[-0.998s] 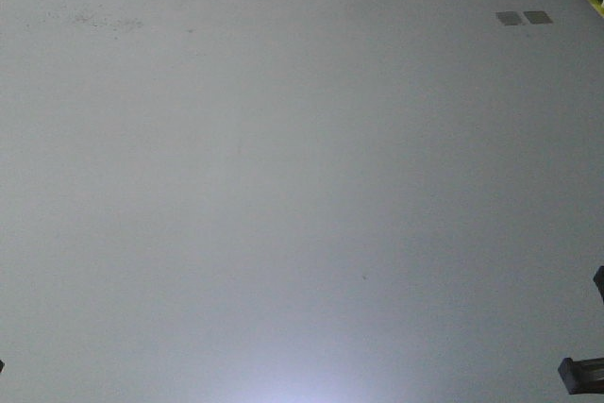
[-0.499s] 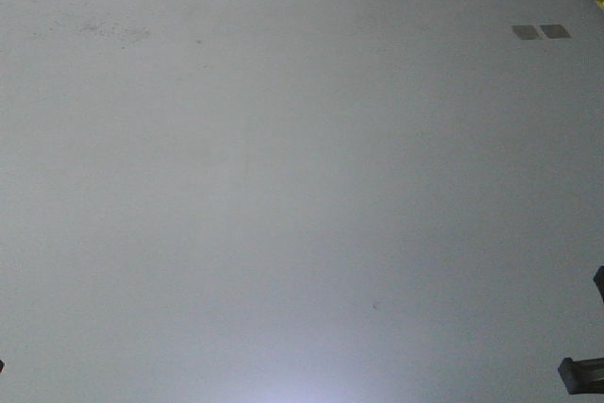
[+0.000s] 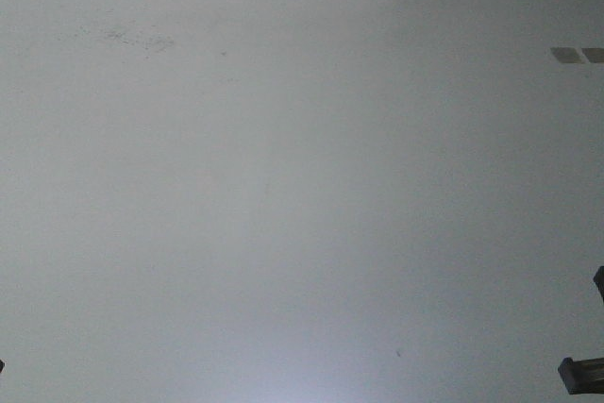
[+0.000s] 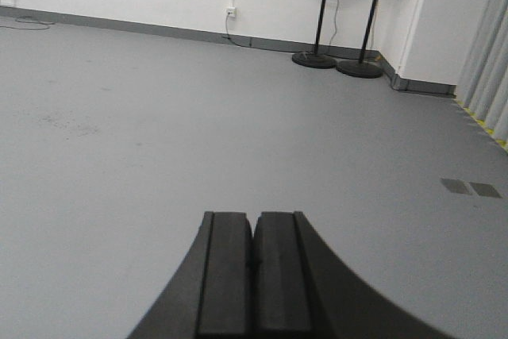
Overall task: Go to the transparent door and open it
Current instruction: 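Drive and turn the base across the grey floor toward the doorway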
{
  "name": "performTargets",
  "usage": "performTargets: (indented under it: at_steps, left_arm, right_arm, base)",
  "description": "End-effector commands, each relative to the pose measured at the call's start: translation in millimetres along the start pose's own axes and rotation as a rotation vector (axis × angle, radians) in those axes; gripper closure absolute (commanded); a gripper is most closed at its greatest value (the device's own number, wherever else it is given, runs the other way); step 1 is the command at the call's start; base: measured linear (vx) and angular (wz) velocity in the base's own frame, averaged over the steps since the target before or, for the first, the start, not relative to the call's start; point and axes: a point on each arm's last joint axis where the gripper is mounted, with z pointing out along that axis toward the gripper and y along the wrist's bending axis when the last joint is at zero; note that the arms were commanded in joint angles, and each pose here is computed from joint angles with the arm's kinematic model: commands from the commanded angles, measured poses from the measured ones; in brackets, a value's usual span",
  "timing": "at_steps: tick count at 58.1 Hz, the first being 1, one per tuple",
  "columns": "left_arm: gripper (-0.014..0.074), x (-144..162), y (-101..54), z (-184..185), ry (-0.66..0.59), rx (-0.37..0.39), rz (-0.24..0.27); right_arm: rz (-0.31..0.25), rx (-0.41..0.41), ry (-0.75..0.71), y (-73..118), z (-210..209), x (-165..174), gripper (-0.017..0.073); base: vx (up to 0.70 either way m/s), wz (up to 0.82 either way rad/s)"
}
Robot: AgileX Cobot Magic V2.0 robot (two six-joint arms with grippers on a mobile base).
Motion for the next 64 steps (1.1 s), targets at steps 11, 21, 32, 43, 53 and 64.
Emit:
performTargets:
  at_steps: [11,21,32,43,53,64]
  left_arm:
    - [0.0591,1.9,0.3,0.8,-0.066,0.000,-0.011]
    - [0.0591,1.9,0.3,0.8,-0.066,0.000,-0.011]
    - [0.0591,1.9,0.3,0.8,-0.066,0.000,-0.011]
    - [0.0591,1.9,0.3,0.8,-0.066,0.000,-0.011]
    - [0.0591,1.9,0.3,0.8,-0.066,0.000,-0.011]
    - [0.0591,1.9,0.3,0.8,-0.066,0.000,-0.011]
  right_arm:
    - [-0.004,0.021,-0.080,-1.5,-0.3,-3.5,0.0559]
    - [-0.004,0.021,-0.080,-1.5,-0.3,-3.5,0.0559]
    - [-0.004,0.021,-0.080,-1.5,-0.3,-3.5,0.0559]
    - [-0.004,0.021,-0.078,-1.4,-0.3,-3.4,0.0559]
    - [-0.004,0.021,-0.078,-1.4,-0.3,-3.4,0.0559]
    - [-0.004,0.021,-0.078,-1.4,-0.3,-3.4,0.0559]
  base:
    - [0.28,0.22]
    - [0.29,0.28]
    - [0.31,0.33]
    - [0.33,0.32]
    - [0.36,0.30]
    - [0.37,0.30]
